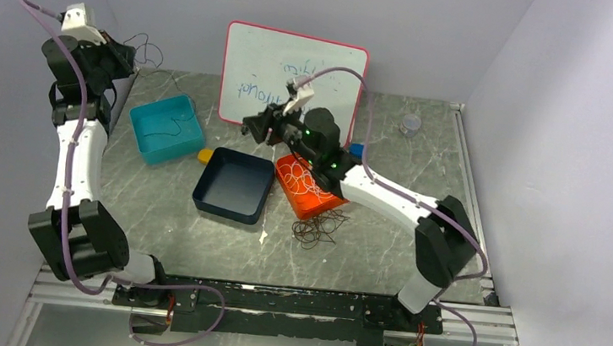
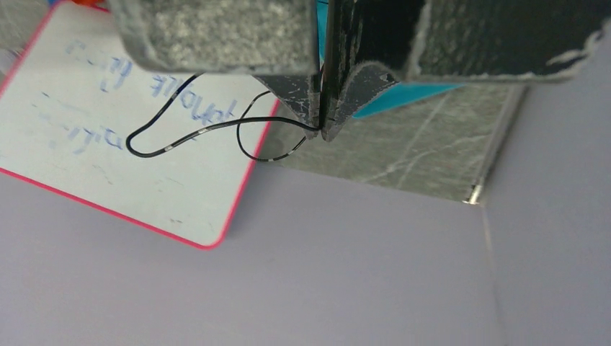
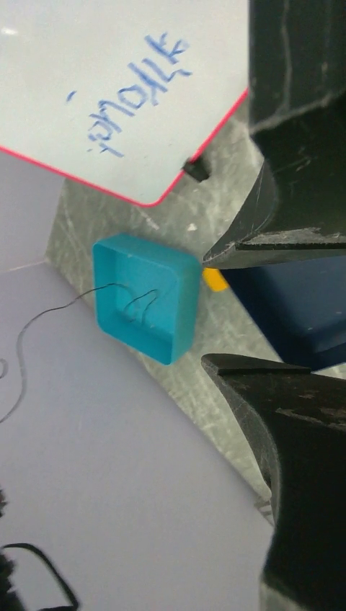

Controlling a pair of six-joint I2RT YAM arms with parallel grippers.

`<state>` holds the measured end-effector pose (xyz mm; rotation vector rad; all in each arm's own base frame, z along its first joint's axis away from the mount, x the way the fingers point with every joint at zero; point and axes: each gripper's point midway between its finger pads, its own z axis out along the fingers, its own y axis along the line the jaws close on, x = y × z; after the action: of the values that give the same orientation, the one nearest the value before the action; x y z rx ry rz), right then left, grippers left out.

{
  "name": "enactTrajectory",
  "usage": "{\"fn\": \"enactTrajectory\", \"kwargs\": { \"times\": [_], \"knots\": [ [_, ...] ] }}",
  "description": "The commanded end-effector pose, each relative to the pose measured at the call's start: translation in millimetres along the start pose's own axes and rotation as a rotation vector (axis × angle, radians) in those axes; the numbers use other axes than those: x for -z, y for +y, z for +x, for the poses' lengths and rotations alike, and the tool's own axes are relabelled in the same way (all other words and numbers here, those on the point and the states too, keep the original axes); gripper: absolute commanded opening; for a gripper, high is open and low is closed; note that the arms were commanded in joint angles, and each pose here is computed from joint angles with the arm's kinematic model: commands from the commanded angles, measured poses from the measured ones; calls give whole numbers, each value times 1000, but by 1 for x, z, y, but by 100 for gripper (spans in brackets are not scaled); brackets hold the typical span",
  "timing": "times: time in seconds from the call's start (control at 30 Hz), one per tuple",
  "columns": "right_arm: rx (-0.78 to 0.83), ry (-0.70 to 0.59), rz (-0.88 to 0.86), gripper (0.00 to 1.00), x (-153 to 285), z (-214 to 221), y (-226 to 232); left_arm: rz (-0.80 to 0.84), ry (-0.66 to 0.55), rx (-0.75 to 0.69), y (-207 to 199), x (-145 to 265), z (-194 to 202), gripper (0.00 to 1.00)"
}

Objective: Untangle the cables

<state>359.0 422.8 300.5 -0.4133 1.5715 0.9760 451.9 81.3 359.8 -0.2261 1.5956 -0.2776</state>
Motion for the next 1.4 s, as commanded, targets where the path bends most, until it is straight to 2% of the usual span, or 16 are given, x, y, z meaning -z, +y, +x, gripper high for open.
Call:
{"fn": "enactTrajectory", "kwargs": {
  "times": [0.0, 0.4, 0.83, 1.13, 1.37],
  "knots": [
    [25, 16, 55, 51, 32, 8, -11, -179, 69, -63, 47, -14, 13, 7],
    [-97, 185, 135, 54, 99, 86, -32, -414, 298, -52, 115, -25, 93, 7],
    [-93, 255, 166, 56, 115, 109, -41, -749, 356, -77, 166, 11, 106, 7],
    [-98, 272, 171, 56, 116, 115, -42, -744, 416, -42, 169, 3, 127, 7],
    [-101, 288, 183, 57, 118, 123, -46, -569, 457, -1, 142, -24, 147, 7]
  ]
}}
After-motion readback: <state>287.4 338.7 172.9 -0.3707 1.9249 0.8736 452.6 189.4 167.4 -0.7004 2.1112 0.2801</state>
